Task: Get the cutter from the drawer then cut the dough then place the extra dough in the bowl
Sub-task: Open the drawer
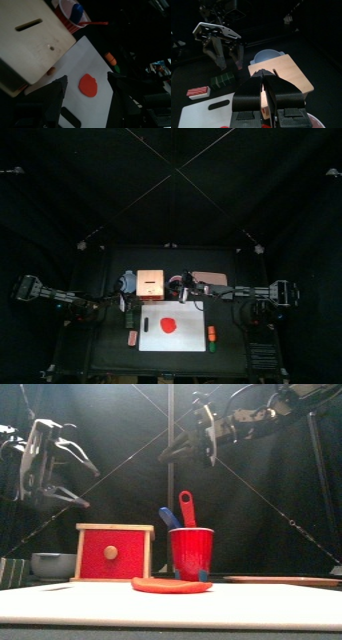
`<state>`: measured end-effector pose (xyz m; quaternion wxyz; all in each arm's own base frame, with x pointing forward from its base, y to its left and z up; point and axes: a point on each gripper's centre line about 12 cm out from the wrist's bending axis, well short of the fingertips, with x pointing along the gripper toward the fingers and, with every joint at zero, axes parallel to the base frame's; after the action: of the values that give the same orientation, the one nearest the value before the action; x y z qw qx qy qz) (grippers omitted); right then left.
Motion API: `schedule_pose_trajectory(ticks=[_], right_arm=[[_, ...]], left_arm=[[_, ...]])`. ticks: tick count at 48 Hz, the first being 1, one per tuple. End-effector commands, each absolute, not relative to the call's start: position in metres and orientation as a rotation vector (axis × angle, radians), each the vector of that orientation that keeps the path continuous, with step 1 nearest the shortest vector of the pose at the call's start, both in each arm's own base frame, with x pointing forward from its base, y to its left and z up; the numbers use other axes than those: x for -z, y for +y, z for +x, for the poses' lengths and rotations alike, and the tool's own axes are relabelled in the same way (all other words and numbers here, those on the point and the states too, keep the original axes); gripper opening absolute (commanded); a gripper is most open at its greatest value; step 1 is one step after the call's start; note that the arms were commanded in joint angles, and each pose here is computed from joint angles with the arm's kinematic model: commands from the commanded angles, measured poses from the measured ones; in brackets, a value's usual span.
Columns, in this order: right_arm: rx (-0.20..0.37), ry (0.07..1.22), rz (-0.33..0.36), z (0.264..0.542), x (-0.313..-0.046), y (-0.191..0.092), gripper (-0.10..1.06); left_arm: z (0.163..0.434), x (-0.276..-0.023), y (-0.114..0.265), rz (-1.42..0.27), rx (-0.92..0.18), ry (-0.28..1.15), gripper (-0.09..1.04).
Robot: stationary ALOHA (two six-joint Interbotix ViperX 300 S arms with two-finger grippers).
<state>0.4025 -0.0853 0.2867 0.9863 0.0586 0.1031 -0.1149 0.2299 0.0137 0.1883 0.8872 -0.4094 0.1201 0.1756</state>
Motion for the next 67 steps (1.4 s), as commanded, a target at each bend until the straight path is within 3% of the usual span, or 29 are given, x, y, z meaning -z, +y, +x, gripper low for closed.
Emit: schedule_pose_trajectory(ticks=[1, 16, 32, 52, 67], right_arm=[[0.244, 0.247, 0.128, 0.426, -0.297, -0.098, 0.02], [0.259, 0.482, 0.125, 0.476, -0.279, -0.126, 0.02], [0.301, 0.674, 0.114, 0.502, -0.243, -0.162, 0.02], [0.305, 0.809, 0.103, 0.511, -0.229, -0.171, 0.02], [0.304, 0.814, 0.092, 0.513, -0.230, -0.170, 0.02]], left_arm=[[0.237, -0.189, 0.017, -0.911, -0.410, 0.241, 0.96], [0.246, -0.171, 0.020, -1.034, -0.535, 0.292, 0.96], [0.263, -0.156, 0.025, -1.119, -0.648, 0.326, 0.96], [0.288, -0.140, 0.038, -1.148, -0.758, 0.346, 0.96], [0.294, -0.131, 0.042, -1.179, -0.812, 0.353, 0.96]])
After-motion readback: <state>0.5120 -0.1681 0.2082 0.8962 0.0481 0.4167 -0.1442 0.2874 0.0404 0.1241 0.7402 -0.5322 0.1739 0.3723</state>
